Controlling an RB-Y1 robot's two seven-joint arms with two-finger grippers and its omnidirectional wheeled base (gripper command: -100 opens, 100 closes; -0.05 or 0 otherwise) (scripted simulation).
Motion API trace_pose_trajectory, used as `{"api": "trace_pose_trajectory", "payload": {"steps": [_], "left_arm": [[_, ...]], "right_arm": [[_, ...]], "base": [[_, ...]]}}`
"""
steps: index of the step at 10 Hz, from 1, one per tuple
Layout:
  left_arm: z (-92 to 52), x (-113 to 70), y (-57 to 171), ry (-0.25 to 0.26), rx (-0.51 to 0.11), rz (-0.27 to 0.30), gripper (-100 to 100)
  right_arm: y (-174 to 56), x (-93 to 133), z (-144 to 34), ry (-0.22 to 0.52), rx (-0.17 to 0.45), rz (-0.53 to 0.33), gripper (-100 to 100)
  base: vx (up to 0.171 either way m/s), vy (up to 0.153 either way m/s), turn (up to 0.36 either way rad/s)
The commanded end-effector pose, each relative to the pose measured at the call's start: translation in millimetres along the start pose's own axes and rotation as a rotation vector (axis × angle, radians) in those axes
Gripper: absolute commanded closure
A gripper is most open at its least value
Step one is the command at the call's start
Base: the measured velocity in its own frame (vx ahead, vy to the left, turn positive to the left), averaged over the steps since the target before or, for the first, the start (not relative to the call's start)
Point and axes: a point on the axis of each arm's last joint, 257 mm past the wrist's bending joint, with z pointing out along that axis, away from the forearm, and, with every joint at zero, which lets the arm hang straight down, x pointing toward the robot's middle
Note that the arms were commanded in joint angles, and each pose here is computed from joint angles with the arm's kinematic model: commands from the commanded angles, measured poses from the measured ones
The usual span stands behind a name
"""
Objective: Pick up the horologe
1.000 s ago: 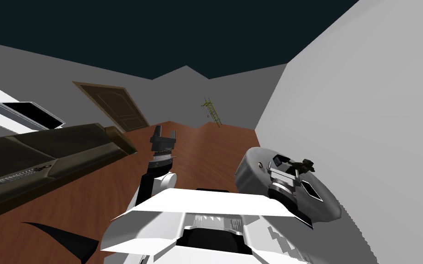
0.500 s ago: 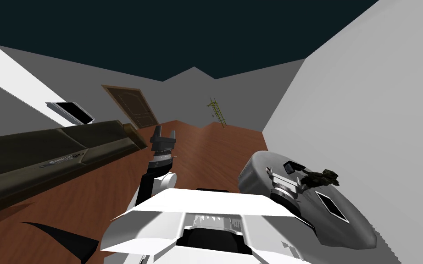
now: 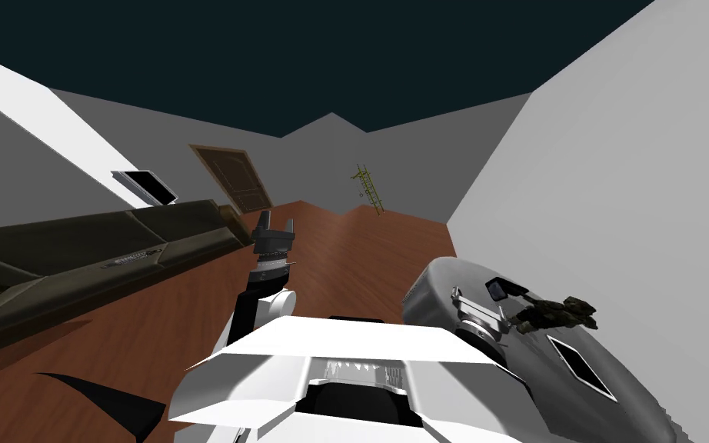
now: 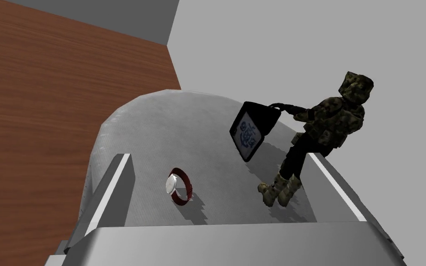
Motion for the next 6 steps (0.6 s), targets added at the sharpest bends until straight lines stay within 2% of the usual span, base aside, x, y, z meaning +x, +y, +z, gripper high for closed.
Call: {"api": "trace_pose_trajectory", "payload": {"steps": [1, 2, 4, 5, 6], "left_arm": [[0.0, 0.0, 0.0, 0.000, 0.000, 0.000, 0], [0.0, 0.1, 0.0, 0.000, 0.000, 0.000, 0], [0.0, 0.0, 0.0, 0.000, 0.000, 0.000, 0], [0.0, 0.0, 0.0, 0.000, 0.000, 0.000, 0], [0.0, 0.1, 0.0, 0.000, 0.000, 0.000, 0]], "right_arm": [[8.7, -20.8, -1.3, -0.050, -0.002, 0.006, -100], [8.7, -23.8, -1.4, -0.062, -0.003, 0.022, -100], [8.7, -31.7, -2.1, -0.093, -0.005, 0.063, -100], [16.3, -50.0, -4.9, -0.133, -0.007, 0.058, -100], [16.2, -54.1, -5.5, -0.149, -0.009, 0.079, -100]], "base": [[0.015, 0.004, 0.228], [0.017, -0.004, 0.171], [0.004, -0.003, -0.005], [0.008, -0.001, 0.323], [0.013, -0.017, 0.164]]}}
